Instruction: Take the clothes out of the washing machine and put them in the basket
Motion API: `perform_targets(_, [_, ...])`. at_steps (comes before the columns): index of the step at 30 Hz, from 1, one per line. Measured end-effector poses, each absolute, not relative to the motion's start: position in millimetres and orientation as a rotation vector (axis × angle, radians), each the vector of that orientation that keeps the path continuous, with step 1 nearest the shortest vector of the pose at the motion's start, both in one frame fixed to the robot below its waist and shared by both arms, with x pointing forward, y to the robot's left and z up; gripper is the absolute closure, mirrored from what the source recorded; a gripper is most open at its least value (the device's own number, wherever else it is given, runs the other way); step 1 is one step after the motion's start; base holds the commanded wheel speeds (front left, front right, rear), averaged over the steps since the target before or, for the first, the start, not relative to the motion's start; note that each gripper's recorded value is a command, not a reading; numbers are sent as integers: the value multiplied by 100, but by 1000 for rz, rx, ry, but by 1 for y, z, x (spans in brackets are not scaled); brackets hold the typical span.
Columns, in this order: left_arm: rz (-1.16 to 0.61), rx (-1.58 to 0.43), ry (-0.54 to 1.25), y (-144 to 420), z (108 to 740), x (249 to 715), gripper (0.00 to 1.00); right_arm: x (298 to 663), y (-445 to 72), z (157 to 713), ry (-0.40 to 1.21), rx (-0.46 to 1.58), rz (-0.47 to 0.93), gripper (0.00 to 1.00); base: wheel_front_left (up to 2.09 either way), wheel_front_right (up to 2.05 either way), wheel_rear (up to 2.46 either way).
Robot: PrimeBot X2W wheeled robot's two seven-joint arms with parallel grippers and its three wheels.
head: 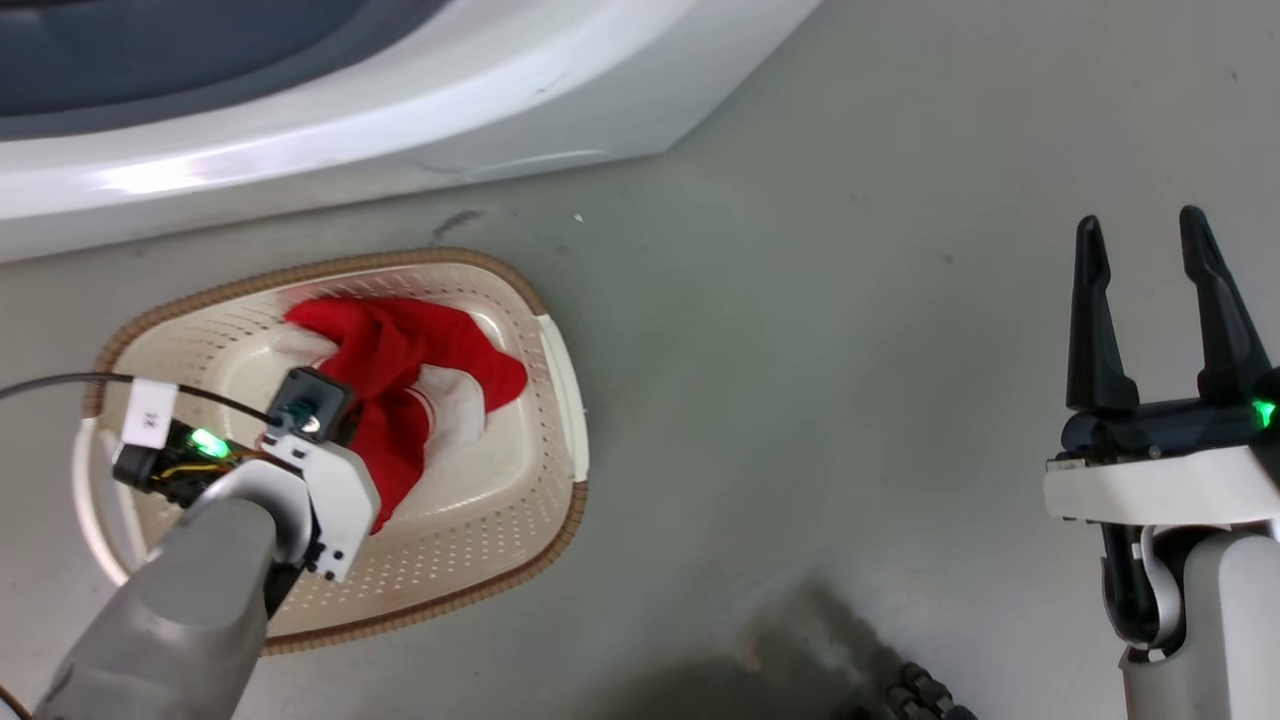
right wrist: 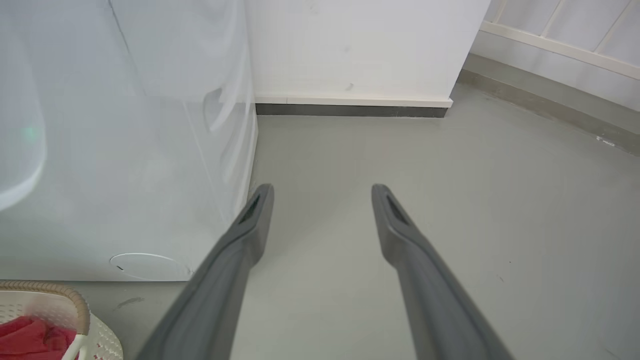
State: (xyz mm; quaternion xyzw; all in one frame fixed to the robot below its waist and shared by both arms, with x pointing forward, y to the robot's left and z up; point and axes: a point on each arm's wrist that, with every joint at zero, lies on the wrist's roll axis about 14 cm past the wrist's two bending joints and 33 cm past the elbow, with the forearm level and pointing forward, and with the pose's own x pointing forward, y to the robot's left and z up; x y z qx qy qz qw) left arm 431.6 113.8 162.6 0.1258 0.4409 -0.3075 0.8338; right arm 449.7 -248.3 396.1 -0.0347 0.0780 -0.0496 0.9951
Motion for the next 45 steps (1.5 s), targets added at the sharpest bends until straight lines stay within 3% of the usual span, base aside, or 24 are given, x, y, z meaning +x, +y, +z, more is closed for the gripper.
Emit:
perform_targets(14, [-575, 220, 1025, 116, 118, 432, 100, 443, -263, 375, 221, -90, -136, 0, 0, 0, 0])
perform_targets(15, [-571, 215, 1021, 115, 120, 432, 62, 443, -263, 375, 219, -89, -134, 0, 0, 0, 0])
perform_targets(16, [-566, 211, 1016, 114, 122, 433, 0, 444, -262, 377, 215, -88, -132, 0, 0, 0, 0])
perform_targets(25, [-493, 124, 952, 112, 161, 431, 0, 446, -256, 404, 150, -100, -115, 0, 0, 0, 0])
perform_targets(29, [-439, 42, 806, 108, 213, 446, 0, 439, -249, 427, 104, -108, -99, 0, 0, 0, 0])
perform_targets(45, [-290, -74, 426, 132, 343, 434, 0, 419, -223, 474, -5, -76, -42, 0, 0, 0, 0])
